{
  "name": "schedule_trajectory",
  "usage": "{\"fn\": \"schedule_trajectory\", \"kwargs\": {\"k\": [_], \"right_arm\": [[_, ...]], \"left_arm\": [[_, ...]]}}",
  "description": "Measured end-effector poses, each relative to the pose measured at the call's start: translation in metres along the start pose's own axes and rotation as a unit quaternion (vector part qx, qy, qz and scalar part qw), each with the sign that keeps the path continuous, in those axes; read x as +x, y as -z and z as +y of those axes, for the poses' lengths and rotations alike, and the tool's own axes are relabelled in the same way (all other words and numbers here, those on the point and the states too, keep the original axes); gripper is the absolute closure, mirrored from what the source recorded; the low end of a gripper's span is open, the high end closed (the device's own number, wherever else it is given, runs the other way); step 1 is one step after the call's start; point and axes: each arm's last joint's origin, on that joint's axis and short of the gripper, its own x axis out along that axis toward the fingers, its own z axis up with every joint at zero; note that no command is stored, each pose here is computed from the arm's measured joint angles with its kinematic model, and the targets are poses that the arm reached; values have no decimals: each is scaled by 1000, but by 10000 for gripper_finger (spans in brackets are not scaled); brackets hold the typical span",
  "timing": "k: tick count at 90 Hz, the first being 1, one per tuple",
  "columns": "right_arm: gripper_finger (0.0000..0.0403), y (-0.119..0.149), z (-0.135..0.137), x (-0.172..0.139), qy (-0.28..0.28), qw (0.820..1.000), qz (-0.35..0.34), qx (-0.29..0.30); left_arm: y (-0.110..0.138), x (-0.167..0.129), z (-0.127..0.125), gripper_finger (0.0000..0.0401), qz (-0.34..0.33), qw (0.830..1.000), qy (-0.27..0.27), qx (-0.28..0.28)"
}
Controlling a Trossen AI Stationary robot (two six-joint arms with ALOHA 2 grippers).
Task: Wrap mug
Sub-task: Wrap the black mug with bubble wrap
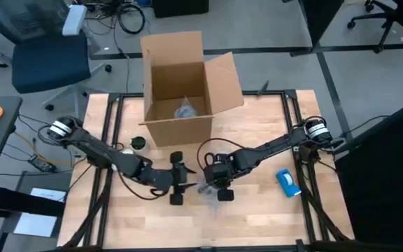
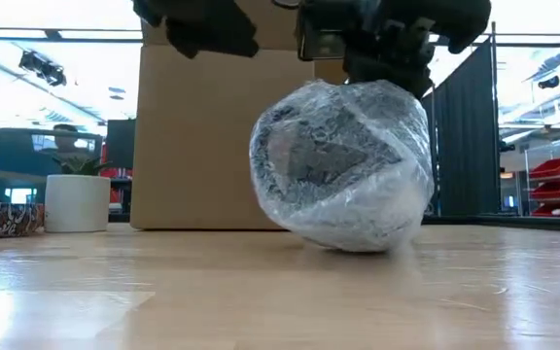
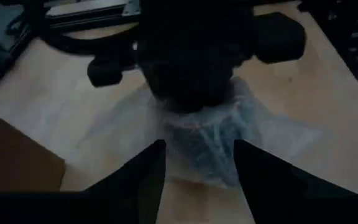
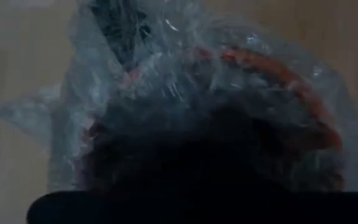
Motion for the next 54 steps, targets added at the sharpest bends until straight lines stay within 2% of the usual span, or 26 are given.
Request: {"fn": "schedule_trajectory", "kwargs": {"k": [11, 24, 33, 44, 54], "right_arm": [[403, -4, 4, -12, 3, 1000, 15, -7], [403, -15, 13, -39, 2, 999, 27, -18], [403, -20, 19, -56, -2, 1000, 26, -17], [403, -24, 25, -59, -14, 1000, 4, -20], [403, -26, 26, -47, -27, 999, -28, -18]], "left_arm": [[15, 10, -2, 229, 27, 1000, -1, -7], [33, 21, -4, 229, 54, 998, -7, -8], [37, 23, -4, 229, 55, 998, -10, -11], [40, 23, -3, 229, 43, 999, -19, -12], [40, 24, -3, 229, 36, 999, -18, -3]]}}
